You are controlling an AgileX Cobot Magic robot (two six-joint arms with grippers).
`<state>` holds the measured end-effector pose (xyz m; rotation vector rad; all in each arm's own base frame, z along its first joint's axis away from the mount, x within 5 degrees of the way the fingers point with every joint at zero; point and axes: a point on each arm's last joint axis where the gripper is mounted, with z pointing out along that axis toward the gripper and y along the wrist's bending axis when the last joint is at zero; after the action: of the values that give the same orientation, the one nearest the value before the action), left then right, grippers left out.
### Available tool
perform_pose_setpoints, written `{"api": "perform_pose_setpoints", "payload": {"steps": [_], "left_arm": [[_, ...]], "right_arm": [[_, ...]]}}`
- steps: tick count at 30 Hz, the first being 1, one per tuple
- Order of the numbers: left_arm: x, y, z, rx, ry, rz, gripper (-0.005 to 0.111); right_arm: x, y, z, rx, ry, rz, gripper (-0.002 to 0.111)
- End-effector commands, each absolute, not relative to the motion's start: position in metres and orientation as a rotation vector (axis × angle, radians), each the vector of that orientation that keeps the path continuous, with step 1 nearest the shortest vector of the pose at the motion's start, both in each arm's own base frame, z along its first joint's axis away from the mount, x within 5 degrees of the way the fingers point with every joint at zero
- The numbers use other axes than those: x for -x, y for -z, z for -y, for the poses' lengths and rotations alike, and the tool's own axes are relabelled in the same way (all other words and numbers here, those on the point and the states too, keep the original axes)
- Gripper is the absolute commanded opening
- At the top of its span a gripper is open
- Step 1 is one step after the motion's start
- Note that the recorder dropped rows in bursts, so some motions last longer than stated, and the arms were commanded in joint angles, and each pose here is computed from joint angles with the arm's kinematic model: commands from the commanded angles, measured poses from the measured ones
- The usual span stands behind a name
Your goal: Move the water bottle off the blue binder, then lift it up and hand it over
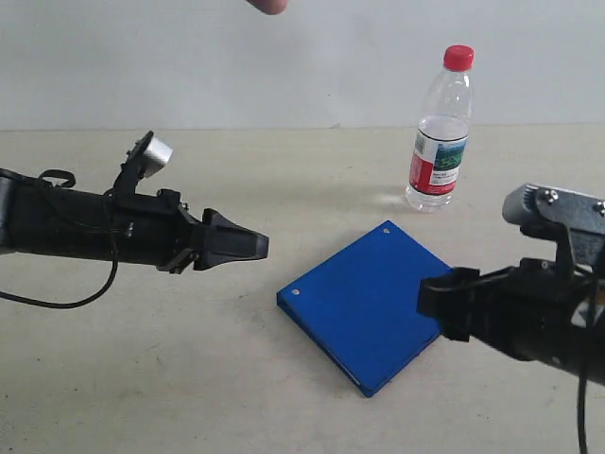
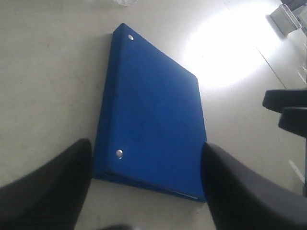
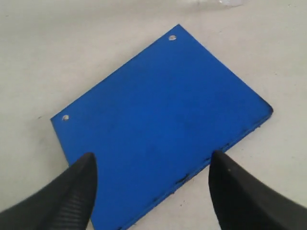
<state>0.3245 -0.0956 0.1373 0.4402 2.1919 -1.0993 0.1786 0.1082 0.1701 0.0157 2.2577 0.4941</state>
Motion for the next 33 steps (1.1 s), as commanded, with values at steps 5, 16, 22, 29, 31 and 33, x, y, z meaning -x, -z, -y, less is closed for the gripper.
{"api": "perform_pose_setpoints", "payload": {"steps": [5,16,22,29,31,33], "left_arm": [[-0.325,-0.137,0.098,-0.449,1.116,-2.193,0.062],[-0.341,-0.137,0.1,-0.479,1.059,-2.183,0.062],[-0.346,-0.114,0.11,-0.503,1.082,-2.235,0.062],[-0.349,-0.107,0.111,-0.502,1.108,-2.239,0.062],[-0.349,-0.109,0.113,-0.51,1.132,-2.22,0.062],[-0.35,-0.11,0.113,-0.511,1.142,-2.212,0.062]], "right_arm": [[-0.223,-0.16,-0.067,-0.066,-0.278,-2.466,0.059],[-0.244,-0.13,-0.081,-0.073,-0.336,-2.76,0.007],[-0.248,-0.128,-0.084,0.037,-0.341,-2.802,0.0],[-0.26,-0.132,-0.081,0.125,-0.257,-2.66,0.0],[-0.271,-0.137,-0.078,0.092,-0.205,-2.536,0.0],[-0.287,-0.154,-0.071,0.025,-0.123,-2.294,0.0]]}}
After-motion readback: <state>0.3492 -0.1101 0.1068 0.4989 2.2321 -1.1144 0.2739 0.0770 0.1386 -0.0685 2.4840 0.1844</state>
